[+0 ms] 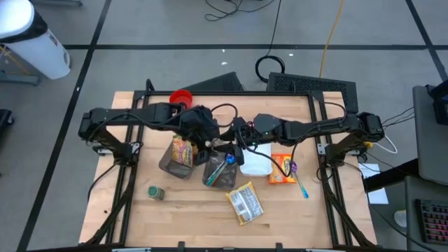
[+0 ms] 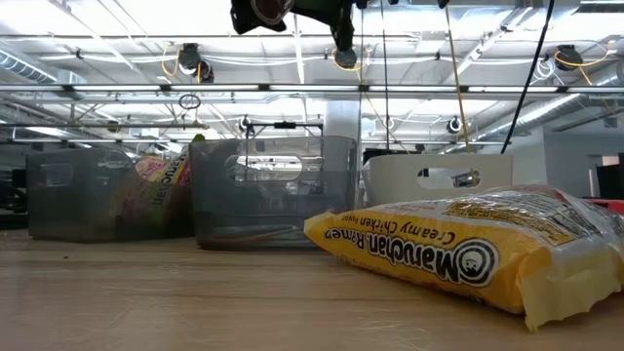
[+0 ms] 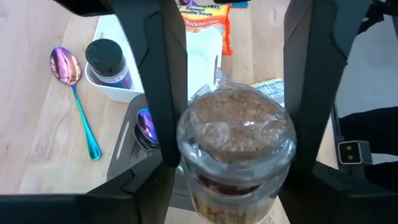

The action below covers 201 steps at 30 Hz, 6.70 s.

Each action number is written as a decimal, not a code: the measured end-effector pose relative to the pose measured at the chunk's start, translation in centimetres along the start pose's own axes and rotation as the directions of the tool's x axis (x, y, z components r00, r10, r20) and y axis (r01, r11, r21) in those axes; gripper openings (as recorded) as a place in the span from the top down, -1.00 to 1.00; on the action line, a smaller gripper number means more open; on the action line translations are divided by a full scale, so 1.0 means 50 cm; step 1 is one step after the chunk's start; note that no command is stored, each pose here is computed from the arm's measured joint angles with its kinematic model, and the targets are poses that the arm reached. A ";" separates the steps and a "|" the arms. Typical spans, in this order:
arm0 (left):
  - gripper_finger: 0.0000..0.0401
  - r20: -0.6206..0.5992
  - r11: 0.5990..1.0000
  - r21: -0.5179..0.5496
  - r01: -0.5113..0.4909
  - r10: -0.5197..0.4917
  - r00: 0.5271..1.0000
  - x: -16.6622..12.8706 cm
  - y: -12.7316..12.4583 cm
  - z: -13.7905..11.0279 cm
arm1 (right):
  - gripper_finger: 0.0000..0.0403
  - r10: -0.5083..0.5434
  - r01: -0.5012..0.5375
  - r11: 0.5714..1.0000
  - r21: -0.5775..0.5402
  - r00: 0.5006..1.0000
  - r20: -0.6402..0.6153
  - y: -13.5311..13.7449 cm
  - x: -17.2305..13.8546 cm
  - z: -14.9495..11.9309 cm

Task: Pick & Place Food Item
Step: Put the brown bottle into the white bin, then put the orange pack into the left gray bin

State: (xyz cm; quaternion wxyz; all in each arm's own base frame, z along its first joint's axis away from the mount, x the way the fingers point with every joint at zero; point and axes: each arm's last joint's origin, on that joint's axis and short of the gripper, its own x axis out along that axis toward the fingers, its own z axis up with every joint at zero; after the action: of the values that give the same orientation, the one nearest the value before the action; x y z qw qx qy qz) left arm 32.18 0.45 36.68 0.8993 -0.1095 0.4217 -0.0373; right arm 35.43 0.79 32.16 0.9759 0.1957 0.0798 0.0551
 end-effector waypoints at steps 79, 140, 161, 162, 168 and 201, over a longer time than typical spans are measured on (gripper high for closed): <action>-0.28 0.472 0.953 -0.266 0.148 -0.005 0.881 -0.036 -0.014 -0.189 | 0.14 -0.576 0.586 0.801 -0.124 0.697 -0.426 -0.136 -0.205 -0.251; -0.28 0.475 0.955 -0.266 0.134 0.008 0.880 -0.035 -0.013 -0.189 | -0.16 -0.642 0.631 0.749 -0.201 0.619 -0.452 -0.182 -0.180 -0.310; -0.28 0.459 0.972 -0.216 0.092 0.017 0.889 -0.034 -0.009 -0.191 | -0.24 -0.633 0.594 0.774 -0.219 0.713 -0.302 -0.152 -0.207 -0.247; -0.28 0.461 0.974 -0.208 0.088 0.018 0.887 -0.034 -0.009 -0.191 | -0.23 -0.630 0.592 0.777 -0.215 0.724 -0.280 -0.149 -0.209 -0.240; -0.28 0.465 0.974 -0.209 0.088 0.020 0.885 -0.035 -0.008 -0.190 | -0.23 -0.598 0.585 0.802 -0.123 0.786 -0.159 -0.128 -0.230 -0.198; -0.28 0.473 0.980 -0.186 0.071 0.026 0.881 -0.035 -0.008 -0.188 | -0.24 -0.495 0.486 0.869 0.096 0.856 0.146 -0.086 -0.269 -0.117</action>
State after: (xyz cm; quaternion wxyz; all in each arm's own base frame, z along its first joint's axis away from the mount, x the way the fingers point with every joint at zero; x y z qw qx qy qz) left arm 23.83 -1.20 32.25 0.9590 -0.2090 0.1899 0.0220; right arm 21.53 -2.84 26.94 0.9550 0.1999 0.0469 -0.2139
